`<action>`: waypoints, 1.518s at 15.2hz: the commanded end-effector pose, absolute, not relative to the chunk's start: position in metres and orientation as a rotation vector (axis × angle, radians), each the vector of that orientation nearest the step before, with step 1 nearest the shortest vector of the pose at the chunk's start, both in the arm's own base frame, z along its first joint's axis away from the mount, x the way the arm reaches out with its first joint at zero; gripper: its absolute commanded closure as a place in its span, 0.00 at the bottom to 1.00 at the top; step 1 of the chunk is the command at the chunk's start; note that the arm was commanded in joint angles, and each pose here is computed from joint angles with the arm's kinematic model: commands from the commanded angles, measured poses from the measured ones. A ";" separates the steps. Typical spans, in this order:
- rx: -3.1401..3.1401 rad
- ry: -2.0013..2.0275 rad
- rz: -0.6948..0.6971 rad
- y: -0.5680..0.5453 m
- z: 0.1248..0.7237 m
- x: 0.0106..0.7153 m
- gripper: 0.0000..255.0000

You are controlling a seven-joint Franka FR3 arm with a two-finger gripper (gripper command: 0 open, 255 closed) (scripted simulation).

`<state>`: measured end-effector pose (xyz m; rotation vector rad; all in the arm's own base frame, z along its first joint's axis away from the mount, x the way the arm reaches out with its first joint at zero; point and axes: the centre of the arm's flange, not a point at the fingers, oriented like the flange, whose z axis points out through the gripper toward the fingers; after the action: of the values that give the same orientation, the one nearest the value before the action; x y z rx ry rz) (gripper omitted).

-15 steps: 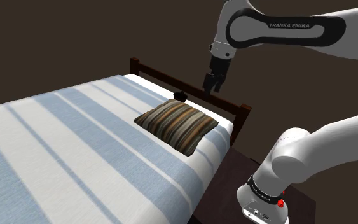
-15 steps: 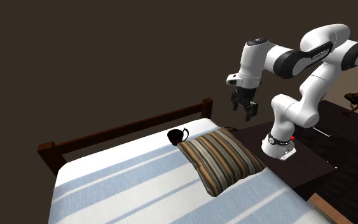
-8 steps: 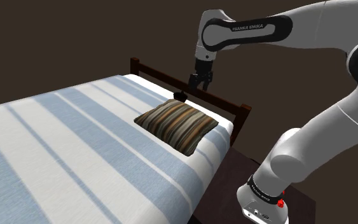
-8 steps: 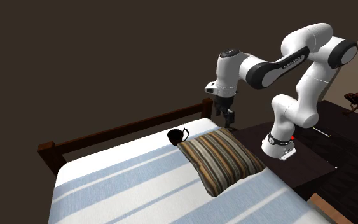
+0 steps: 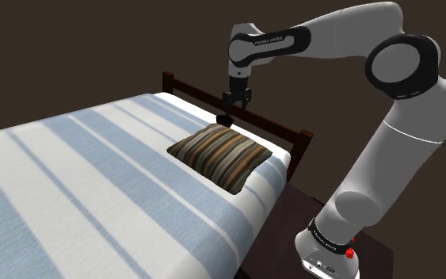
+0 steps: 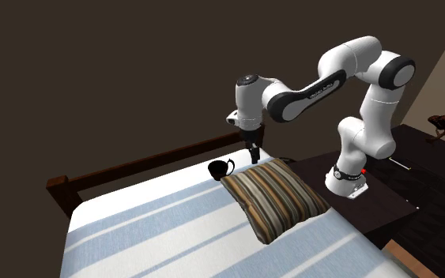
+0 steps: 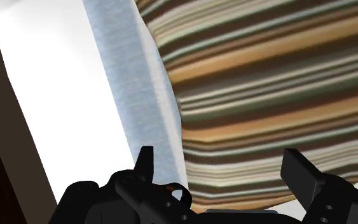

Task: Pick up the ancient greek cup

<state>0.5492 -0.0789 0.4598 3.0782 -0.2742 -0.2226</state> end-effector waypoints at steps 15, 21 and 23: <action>3.024 -0.447 -0.295 -0.136 0.374 0.640 0.00; 3.024 -0.447 -0.295 -0.136 0.370 0.641 1.00; 3.024 -0.447 -0.295 -0.136 0.370 0.641 1.00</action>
<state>0.6407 -0.1362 0.3702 3.0239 -0.4470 -0.2958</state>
